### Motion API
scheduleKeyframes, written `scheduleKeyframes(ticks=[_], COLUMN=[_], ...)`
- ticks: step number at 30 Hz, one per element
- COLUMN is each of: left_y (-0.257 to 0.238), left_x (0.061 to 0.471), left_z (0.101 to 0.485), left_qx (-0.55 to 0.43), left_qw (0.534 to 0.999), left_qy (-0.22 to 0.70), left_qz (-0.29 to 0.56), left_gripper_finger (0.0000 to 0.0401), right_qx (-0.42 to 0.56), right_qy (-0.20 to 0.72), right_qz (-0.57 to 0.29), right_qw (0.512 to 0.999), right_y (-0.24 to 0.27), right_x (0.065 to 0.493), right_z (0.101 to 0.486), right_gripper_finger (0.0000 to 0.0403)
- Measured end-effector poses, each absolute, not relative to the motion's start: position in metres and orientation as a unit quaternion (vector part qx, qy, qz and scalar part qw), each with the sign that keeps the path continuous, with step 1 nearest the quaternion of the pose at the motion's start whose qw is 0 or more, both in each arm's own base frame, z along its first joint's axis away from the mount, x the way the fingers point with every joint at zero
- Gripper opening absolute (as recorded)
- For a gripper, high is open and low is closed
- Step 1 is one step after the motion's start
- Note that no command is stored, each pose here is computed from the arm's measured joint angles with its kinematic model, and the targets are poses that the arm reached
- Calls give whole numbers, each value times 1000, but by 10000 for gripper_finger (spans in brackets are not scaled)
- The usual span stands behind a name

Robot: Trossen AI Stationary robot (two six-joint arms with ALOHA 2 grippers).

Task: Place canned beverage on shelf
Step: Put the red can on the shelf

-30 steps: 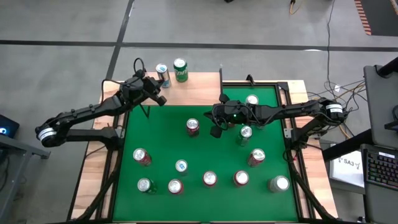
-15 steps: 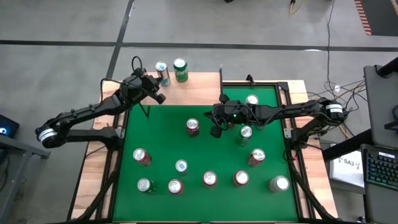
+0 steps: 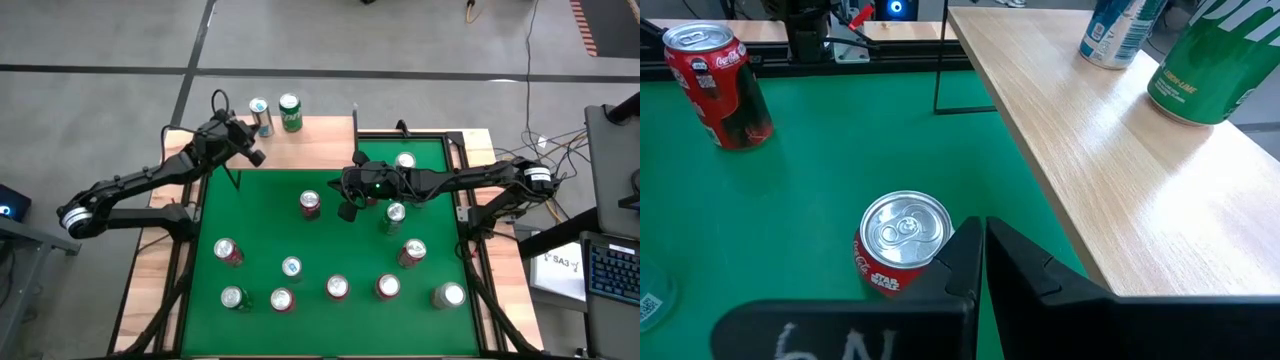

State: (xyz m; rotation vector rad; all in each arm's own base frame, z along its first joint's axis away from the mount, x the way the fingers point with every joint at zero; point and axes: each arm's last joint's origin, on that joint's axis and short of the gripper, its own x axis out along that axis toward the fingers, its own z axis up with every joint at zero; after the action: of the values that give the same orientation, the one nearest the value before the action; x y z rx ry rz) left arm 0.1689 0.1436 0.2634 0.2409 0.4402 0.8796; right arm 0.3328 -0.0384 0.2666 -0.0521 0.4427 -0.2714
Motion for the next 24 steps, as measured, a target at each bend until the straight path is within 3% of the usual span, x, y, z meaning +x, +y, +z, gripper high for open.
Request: scheduleKeyframes(ticks=[5,24], left_y=[141,161], left_x=[170,191], left_z=[259,246], left_qx=[98,112], left_qw=[892,888], left_qy=[222,222], left_qz=[382,388], left_gripper_finger=[0,0], right_qx=[-26,-26], right_qy=[219,219], right_qz=[-134,-134], right_qw=[966,966], right_y=[-38,-38], right_x=[333,333], right_z=[267,267], right_gripper_finger=[9,9])
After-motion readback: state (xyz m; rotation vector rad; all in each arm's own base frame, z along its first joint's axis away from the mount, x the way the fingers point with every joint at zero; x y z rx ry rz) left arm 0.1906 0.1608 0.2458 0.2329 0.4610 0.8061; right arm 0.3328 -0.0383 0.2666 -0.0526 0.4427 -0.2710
